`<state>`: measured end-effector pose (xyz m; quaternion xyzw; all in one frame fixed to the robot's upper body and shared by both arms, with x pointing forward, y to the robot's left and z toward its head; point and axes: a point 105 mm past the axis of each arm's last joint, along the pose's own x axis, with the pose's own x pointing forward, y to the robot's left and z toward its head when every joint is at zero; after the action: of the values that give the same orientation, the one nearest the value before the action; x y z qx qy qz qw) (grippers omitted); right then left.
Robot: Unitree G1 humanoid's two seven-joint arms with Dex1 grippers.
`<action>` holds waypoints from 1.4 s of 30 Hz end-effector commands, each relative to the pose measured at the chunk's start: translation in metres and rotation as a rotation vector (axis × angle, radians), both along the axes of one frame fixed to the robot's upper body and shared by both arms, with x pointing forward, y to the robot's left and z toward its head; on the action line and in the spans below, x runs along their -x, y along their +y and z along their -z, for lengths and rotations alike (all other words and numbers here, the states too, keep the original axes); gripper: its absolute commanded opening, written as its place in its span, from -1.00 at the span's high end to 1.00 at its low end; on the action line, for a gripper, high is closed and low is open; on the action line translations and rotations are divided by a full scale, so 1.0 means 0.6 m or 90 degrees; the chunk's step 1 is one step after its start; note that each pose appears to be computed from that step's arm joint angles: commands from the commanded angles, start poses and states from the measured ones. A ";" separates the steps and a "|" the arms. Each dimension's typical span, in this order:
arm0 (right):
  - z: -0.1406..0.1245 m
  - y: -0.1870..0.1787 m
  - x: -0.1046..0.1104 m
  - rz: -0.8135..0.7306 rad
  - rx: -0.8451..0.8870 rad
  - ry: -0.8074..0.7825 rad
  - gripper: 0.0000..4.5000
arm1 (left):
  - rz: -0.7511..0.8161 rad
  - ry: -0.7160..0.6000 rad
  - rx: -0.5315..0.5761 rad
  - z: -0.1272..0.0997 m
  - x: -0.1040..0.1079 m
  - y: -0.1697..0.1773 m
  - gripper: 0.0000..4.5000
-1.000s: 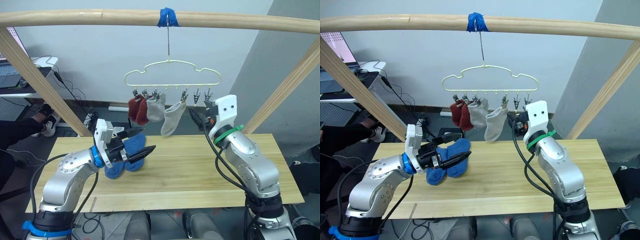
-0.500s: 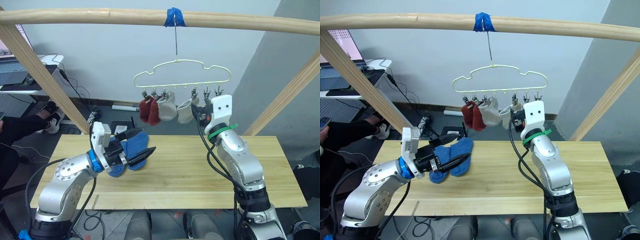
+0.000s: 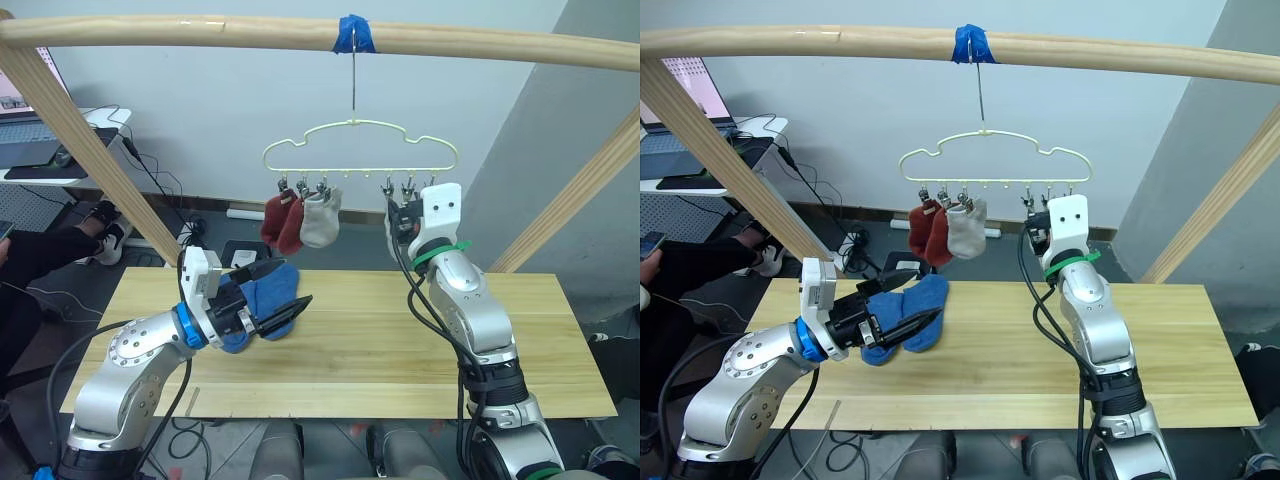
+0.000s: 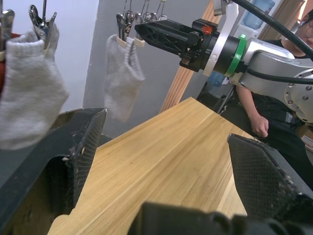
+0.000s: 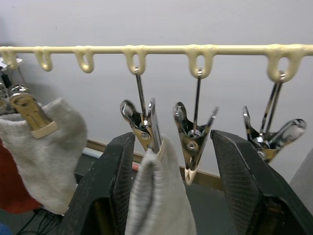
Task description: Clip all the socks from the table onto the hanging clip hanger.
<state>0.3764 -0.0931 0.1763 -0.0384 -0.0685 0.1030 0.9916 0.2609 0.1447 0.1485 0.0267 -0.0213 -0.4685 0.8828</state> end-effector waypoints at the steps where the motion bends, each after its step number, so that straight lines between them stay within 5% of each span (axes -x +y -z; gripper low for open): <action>1: -0.025 -0.010 -0.003 0.028 -0.007 -0.040 -0.15 | 0.009 -0.034 0.008 -0.024 0.005 -0.004 -1.00; 8: -0.024 -0.018 -0.008 0.045 -0.005 -0.037 -0.15 | 0.009 -0.033 0.005 -0.022 0.004 -0.004 -1.00; 10: -0.024 -0.017 -0.008 0.043 -0.006 -0.037 0.02 | 0.009 -0.033 0.004 -0.022 0.004 -0.005 -1.00; 42: -0.039 -0.001 -0.027 0.052 -0.054 -0.034 0.02 | 0.017 -0.033 -0.001 -0.017 0.009 -0.012 -1.00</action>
<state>0.3930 -0.0942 0.1818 -0.0132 -0.0676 0.0613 0.9957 0.2603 0.1423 0.1473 0.0270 -0.0203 -0.4697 0.8822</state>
